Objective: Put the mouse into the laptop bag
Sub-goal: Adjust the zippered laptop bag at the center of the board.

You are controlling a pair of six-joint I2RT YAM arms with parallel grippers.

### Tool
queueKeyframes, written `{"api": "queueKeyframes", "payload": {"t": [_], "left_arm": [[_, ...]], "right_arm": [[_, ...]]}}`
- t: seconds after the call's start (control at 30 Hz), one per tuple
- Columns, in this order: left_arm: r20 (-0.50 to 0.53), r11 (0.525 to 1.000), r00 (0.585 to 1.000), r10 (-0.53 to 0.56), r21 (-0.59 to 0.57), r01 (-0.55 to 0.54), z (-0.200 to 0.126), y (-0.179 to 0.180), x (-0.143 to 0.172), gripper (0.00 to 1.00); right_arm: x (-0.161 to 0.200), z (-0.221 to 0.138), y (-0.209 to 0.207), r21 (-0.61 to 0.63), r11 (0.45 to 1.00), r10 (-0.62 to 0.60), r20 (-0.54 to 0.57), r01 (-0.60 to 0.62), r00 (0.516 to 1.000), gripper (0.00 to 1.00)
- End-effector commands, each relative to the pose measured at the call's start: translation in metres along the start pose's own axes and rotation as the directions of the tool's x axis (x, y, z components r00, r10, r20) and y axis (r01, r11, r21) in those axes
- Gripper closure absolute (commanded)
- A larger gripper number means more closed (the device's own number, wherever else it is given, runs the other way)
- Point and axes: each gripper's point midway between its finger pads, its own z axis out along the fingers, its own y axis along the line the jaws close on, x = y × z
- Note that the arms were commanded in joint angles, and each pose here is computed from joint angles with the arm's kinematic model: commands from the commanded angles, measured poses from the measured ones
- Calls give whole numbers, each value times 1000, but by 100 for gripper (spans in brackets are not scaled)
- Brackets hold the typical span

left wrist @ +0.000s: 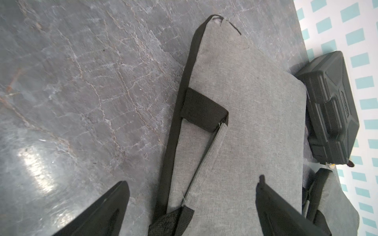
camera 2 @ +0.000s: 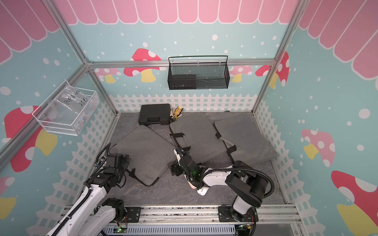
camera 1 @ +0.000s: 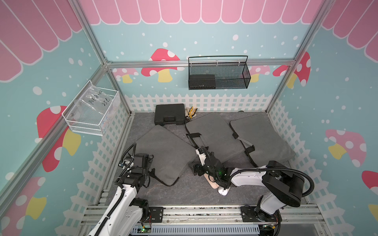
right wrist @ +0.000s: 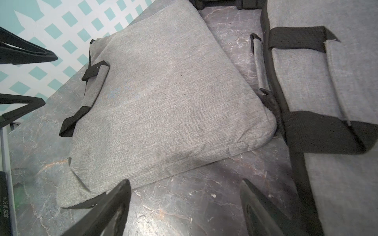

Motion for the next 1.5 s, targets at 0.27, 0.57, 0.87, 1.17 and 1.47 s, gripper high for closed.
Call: {"api": "queueKeyframes", "payload": {"t": [0.27,0.57,0.87,1.17,1.47], "left_arm": [[-70,999,997,-30,38,32,19,-9,14,1],[-129,997,989,-76,11,78,31,-2,23,1],[-156,992,980,-122,1,124,40,7,23,1],[-177,990,976,-130,24,137,43,2,26,1],[-173,990,976,-129,38,137,41,-1,25,1]], "right_arm": [[14,20,-2,30,999,40,-18,-39,999,17],[19,77,-2,-11,999,32,-70,-33,997,30],[-6,119,-29,-12,999,34,-58,-35,998,36],[-37,139,-34,-21,1000,-11,-32,10,999,35],[-57,68,13,-1,989,-147,26,147,989,26]]}}
